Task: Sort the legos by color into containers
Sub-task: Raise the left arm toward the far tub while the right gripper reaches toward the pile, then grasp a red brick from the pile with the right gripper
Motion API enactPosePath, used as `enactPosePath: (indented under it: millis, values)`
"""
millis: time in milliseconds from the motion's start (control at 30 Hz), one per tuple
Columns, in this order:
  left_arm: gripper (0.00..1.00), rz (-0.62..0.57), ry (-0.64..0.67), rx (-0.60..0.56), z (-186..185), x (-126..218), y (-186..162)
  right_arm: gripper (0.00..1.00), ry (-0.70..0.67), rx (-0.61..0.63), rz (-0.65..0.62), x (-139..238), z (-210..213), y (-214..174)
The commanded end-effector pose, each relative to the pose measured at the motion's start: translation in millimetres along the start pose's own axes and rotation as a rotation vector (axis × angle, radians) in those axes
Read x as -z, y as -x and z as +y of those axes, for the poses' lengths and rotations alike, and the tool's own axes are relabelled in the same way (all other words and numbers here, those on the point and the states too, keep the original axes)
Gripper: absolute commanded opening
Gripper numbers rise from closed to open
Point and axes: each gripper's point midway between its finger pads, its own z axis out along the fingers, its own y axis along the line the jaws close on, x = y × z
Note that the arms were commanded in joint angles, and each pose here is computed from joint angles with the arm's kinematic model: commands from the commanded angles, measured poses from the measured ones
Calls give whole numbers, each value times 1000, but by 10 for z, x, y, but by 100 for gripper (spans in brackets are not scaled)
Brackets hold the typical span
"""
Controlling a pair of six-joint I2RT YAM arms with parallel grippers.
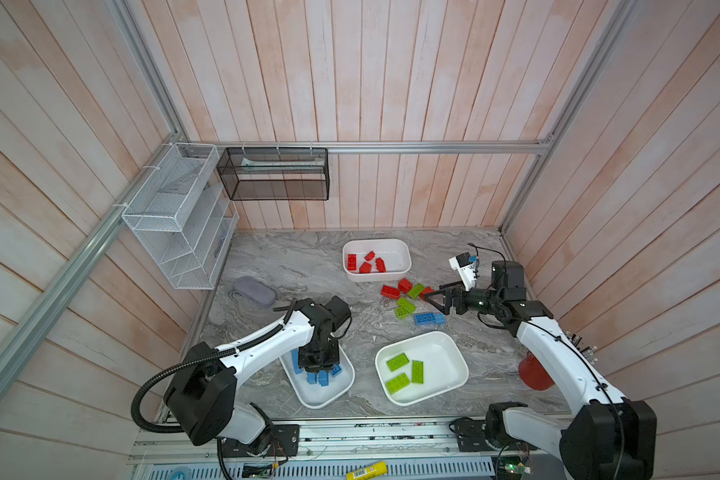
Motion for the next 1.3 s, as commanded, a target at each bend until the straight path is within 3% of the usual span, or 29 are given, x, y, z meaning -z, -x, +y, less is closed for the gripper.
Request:
enactPosePath:
  millis: [0, 200, 333, 567, 633, 667, 967, 1267]
  values:
    - [27, 4, -19, 34, -34, -110, 5, 98, 7, 8, -1, -40, 12, 16]
    - [41, 19, 17, 30, 3, -214, 25, 98, -13, 26, 6, -16, 4, 26]
    - [64, -73, -5, 3, -97, 169, 277, 98, -21, 31, 3, -18, -17, 60]
    - [79, -286, -164, -90, -342, 1003, 877, 98, -18, 39, 12, -103, -54, 118]
    - [89, -359, -222, -137, -436, 1212, 1055, 98, -32, 76, 42, -181, -62, 117]
    - [100, -386, -262, -160, -499, 1287, 1125, 98, -35, 89, 56, -220, -74, 110]
    - [100, -578, -689, -270, -1066, 1874, 1598, 98, -51, 274, 203, -792, -151, 55]
    - [100, -556, -803, -224, -955, 1801, 1645, 90, -64, 486, 414, -1402, -410, -260]
